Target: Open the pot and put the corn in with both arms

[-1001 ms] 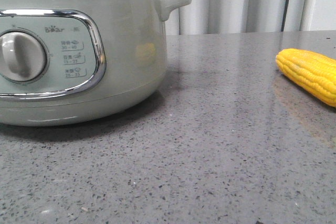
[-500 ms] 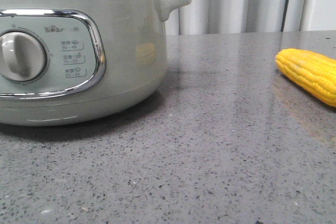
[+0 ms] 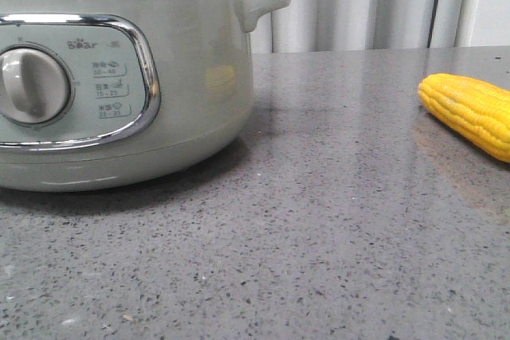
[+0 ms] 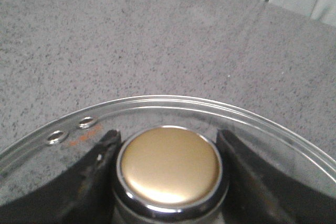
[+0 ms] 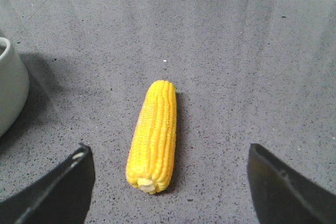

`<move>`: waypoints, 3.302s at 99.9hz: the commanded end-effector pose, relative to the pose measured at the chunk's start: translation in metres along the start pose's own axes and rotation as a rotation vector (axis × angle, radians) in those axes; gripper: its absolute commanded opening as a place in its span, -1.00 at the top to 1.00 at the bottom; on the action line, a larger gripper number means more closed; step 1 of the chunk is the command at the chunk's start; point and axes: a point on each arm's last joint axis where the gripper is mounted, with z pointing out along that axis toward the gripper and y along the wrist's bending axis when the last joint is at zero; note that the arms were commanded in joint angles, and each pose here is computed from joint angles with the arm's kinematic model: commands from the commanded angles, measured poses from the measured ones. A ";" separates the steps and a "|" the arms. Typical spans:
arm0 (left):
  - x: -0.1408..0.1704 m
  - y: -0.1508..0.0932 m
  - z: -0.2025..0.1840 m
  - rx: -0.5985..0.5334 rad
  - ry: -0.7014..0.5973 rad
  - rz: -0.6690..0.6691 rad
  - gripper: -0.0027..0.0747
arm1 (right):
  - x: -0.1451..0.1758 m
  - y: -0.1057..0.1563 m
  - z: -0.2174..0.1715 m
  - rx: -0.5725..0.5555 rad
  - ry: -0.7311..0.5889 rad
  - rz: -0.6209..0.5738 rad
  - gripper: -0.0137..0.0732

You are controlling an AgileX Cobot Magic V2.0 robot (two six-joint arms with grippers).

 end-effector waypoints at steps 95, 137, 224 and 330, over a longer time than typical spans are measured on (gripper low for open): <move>-0.058 -0.055 -0.086 0.382 -0.482 -0.002 -0.24 | -0.035 0.005 0.039 0.011 0.149 -0.011 -0.52; -0.068 -0.045 -0.187 0.687 -0.720 -0.073 -0.21 | -0.045 0.011 0.154 0.040 0.502 -0.030 -0.52; -0.067 -0.041 -0.194 0.693 -0.697 -0.089 -0.21 | -0.056 0.020 0.187 0.003 0.466 -0.005 0.85; -0.068 -0.041 -0.195 0.695 -0.712 -0.094 -0.21 | -0.137 0.245 0.207 -0.514 0.158 -0.262 0.84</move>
